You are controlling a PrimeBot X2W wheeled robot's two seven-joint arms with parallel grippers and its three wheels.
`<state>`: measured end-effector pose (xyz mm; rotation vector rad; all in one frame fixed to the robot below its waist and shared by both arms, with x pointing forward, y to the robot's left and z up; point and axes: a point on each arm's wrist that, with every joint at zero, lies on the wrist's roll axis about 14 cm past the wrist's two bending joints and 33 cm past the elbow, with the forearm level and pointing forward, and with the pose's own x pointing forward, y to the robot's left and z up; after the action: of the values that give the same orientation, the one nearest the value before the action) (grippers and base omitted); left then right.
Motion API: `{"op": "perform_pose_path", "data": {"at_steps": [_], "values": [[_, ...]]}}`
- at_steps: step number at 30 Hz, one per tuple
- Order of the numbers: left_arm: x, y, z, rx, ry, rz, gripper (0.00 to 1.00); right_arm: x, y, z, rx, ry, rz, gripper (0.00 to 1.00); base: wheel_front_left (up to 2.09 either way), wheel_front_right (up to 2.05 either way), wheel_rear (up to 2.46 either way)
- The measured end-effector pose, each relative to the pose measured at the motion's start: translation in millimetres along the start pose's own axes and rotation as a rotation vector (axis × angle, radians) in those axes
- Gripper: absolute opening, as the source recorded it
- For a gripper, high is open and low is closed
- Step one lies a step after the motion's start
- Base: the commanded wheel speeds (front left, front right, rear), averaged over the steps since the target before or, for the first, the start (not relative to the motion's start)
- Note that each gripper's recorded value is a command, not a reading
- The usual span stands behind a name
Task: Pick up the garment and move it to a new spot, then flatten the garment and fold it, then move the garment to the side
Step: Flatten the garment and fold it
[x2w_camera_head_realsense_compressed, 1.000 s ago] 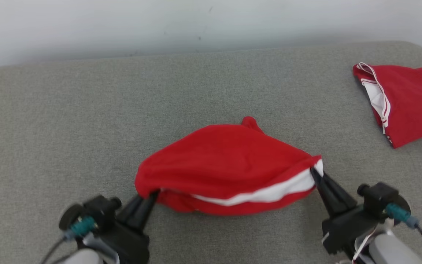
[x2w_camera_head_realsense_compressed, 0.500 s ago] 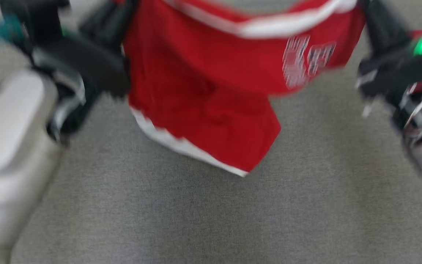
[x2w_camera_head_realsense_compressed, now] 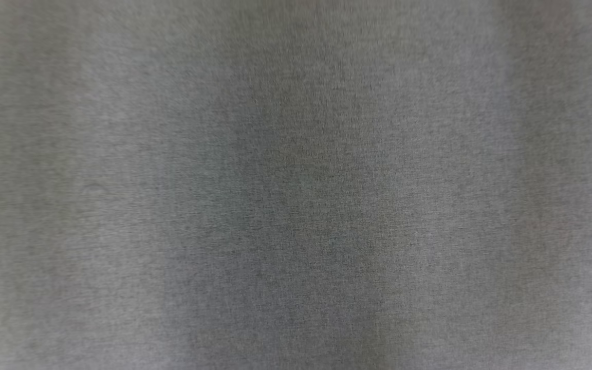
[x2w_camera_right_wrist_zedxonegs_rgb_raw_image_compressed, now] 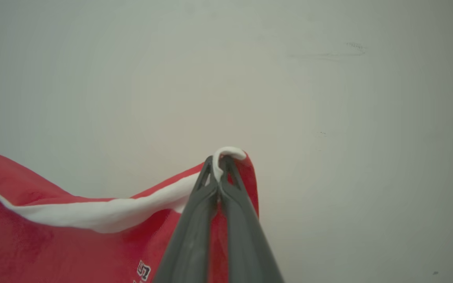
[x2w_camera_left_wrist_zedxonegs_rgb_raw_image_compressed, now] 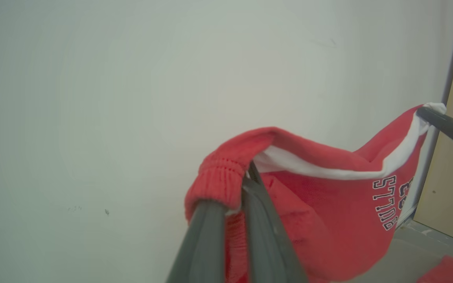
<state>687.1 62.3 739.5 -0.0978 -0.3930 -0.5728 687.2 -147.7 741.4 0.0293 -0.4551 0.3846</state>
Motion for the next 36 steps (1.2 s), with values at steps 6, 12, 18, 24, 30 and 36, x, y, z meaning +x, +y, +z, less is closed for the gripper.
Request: {"op": "perform_pose_path", "data": {"at_steps": [6,12,18,24,30,36], "values": [[24,13,-7,0.022,0.004,0.019,0.00,24,-20,-6,-0.056,0.018,-0.047,0.00,0.00,0.00,0.00],[36,17,-23,0.031,0.016,0.022,0.00,33,-29,-26,-0.071,0.046,-0.074,0.00,0.00,0.00,0.00],[37,22,-52,0.013,0.043,0.034,0.00,36,-24,-51,-0.056,0.067,-0.065,0.00,0.00,0.00,0.00],[33,25,-75,0.020,0.073,0.030,0.00,32,-23,-68,-0.050,0.088,-0.060,0.00,0.00,0.00,0.00],[8,31,-95,-0.043,0.070,0.048,0.00,1,-21,-98,0.010,0.149,-0.056,0.00,0.00,0.00,0.00],[-50,16,-141,-0.126,0.162,0.044,0.00,-58,-20,-127,0.091,0.228,-0.064,0.00,0.00,0.00,0.00]]}}
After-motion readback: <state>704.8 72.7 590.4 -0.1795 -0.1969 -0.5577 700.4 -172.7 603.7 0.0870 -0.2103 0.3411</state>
